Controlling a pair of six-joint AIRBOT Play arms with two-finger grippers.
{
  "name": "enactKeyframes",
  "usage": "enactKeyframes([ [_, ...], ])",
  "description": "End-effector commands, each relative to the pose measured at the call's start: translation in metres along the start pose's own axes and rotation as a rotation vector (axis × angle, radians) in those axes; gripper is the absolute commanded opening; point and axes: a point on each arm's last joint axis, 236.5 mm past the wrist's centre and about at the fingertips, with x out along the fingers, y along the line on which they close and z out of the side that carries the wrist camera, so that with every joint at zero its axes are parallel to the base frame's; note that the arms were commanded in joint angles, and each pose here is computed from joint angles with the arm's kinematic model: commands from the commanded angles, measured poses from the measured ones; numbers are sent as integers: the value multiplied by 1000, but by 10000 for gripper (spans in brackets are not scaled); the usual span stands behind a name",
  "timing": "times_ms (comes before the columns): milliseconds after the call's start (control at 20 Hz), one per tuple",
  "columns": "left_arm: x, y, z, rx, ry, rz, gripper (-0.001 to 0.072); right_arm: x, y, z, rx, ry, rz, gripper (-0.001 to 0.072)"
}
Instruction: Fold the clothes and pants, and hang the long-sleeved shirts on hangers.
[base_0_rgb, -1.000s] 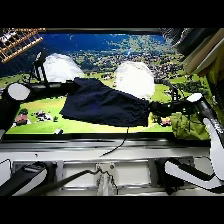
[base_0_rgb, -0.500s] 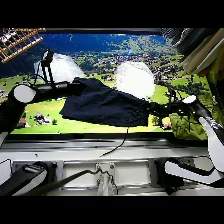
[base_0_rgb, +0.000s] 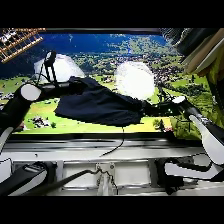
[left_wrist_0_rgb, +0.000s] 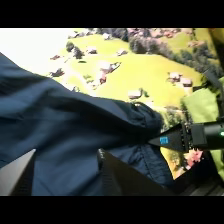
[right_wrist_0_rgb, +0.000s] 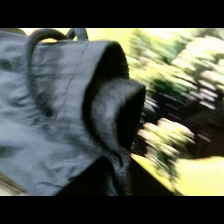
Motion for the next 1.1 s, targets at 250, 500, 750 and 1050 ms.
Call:
enactKeyframes([
  [250,82,23,-70,-51,212,32,3,-39,49,1,43,84,93,34],
  [500,126,-13,-120,-162,303,-39,4,-113,53,6,52,173,-126,33],
  [750,159,-62,-144,-288,303,-81,2,-180,93,6,-11,193,-194,32],
  [1050,198,-137,-185,-280,478,-179,2,-223,124,24,-40,63,-226,32],
])
